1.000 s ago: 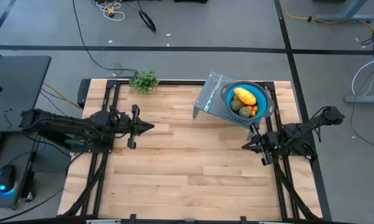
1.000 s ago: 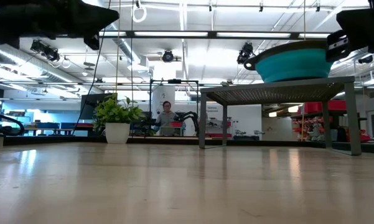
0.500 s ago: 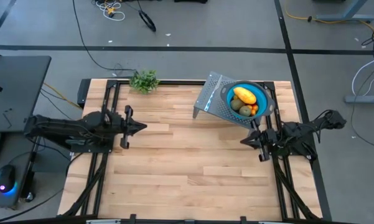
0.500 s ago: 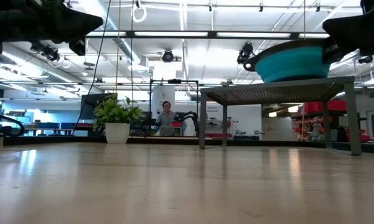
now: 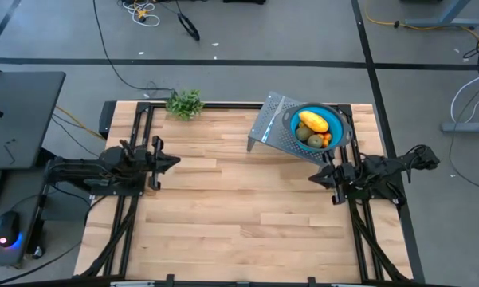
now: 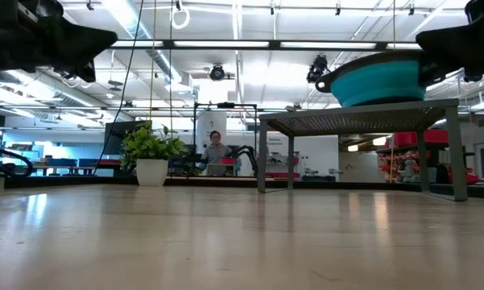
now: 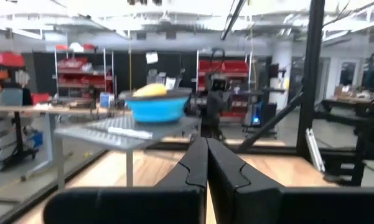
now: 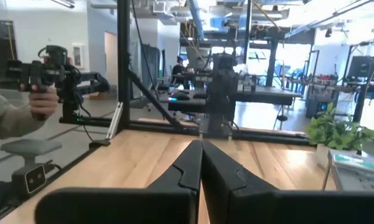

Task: Pick & Place Fruit
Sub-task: Return to Home Position

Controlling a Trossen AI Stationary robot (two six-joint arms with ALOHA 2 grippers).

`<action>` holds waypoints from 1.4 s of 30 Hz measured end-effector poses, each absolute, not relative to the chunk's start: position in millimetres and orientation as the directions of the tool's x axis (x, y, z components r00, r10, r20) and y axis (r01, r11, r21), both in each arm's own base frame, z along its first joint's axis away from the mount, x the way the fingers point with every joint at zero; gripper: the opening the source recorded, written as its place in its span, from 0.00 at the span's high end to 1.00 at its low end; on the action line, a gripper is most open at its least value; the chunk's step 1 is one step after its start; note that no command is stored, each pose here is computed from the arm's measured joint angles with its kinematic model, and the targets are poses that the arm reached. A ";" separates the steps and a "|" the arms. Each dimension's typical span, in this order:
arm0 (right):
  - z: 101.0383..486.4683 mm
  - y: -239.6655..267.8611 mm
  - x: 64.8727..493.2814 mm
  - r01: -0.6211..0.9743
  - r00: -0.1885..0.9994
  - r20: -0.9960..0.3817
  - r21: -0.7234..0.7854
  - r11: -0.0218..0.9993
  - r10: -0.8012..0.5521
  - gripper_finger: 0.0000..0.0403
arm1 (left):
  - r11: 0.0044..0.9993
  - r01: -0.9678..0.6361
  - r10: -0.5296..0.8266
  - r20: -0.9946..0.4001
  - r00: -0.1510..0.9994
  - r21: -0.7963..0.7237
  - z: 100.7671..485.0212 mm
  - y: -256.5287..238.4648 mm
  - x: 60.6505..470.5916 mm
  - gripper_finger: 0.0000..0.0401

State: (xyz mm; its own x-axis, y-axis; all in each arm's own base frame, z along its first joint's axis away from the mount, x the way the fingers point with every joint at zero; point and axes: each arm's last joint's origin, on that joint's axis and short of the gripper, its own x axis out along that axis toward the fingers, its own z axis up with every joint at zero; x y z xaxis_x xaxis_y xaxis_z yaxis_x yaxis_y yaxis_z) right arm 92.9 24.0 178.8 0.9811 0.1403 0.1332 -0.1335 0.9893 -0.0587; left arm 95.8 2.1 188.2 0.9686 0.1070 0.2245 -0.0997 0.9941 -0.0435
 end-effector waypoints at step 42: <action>173.6 24.7 93.4 -0.157 0.984 0.079 -0.041 0.987 0.160 0.96 | 0.991 -0.129 0.125 0.118 0.985 0.027 177.0 2.6 97.1 0.96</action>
State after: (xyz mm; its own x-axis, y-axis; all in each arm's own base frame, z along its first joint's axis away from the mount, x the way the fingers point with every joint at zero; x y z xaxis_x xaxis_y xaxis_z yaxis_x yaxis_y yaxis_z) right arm 93.4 24.7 173.6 0.9839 0.1601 0.0791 -0.1572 0.9867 -0.0413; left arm 97.1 2.6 177.0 0.9852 0.1248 0.1178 -0.1288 0.9913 0.0269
